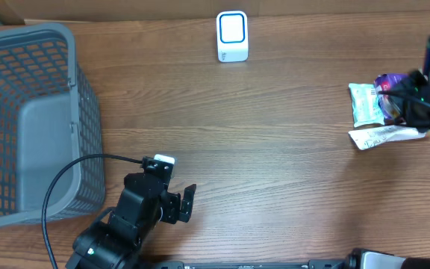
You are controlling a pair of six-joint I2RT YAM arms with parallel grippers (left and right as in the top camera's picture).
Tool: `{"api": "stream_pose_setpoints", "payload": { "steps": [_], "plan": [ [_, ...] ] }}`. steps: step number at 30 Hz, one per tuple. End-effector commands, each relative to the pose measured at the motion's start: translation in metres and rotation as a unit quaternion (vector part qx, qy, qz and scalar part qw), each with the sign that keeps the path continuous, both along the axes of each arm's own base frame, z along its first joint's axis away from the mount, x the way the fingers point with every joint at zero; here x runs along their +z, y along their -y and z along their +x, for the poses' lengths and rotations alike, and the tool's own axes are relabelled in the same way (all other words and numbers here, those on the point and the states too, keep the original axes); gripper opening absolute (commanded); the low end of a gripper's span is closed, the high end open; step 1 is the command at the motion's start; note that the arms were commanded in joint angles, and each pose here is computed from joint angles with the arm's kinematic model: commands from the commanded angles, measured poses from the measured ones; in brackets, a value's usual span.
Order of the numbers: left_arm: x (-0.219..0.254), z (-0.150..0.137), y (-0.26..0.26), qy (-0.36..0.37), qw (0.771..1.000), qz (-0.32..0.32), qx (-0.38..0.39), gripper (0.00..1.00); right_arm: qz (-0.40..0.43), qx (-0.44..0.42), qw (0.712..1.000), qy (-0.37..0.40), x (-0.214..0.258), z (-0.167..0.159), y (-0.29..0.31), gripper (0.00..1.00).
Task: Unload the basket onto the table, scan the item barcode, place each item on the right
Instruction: 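Carry the juice box right and set it beside the tube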
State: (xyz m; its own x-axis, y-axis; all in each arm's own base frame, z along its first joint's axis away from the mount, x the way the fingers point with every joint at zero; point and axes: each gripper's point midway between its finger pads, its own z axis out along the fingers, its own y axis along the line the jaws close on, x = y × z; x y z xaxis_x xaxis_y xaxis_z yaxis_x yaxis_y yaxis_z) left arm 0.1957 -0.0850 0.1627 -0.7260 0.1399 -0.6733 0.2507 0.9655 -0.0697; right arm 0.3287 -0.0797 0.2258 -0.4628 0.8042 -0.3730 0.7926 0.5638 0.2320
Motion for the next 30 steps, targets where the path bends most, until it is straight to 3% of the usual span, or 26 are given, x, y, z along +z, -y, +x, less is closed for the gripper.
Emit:
{"api": "stream_pose_setpoints", "payload": {
  "steps": [1,5,13,16,18,19,25,30],
  "plan": [
    [-0.001,0.000,-0.001,0.003,1.000,0.010,-0.005,0.99,0.041,-0.112,0.993,-0.011,-0.031,-0.019,0.017,0.04],
    [-0.001,0.000,-0.001,0.003,1.000,0.010,-0.005,1.00,0.062,-0.178,0.981,-0.051,-0.084,-0.043,0.030,0.04],
    [-0.001,0.000,-0.001,0.003,1.000,0.010,-0.005,1.00,0.063,-0.187,0.979,-0.053,-0.134,-0.051,0.034,0.04],
    [-0.001,0.000,-0.001,0.003,1.000,0.010,-0.005,0.99,0.062,-0.186,0.980,-0.045,-0.137,-0.048,0.035,0.18],
    [-0.001,0.000,-0.001,0.003,1.000,0.010,-0.005,1.00,0.061,-0.186,0.980,-0.042,-0.136,-0.046,0.035,0.52],
    [-0.001,0.000,-0.001,0.003,1.000,0.010,-0.005,1.00,0.061,-0.186,0.980,-0.041,-0.136,-0.046,0.035,0.59],
    [-0.001,0.000,-0.001,0.003,1.000,0.010,-0.005,1.00,0.051,-0.156,0.986,-0.032,-0.128,-0.038,0.037,0.63],
    [-0.001,0.000,-0.001,0.003,1.000,0.010,-0.005,1.00,0.069,-0.009,0.998,-0.005,-0.095,-0.016,0.016,0.72]
  ]
}}
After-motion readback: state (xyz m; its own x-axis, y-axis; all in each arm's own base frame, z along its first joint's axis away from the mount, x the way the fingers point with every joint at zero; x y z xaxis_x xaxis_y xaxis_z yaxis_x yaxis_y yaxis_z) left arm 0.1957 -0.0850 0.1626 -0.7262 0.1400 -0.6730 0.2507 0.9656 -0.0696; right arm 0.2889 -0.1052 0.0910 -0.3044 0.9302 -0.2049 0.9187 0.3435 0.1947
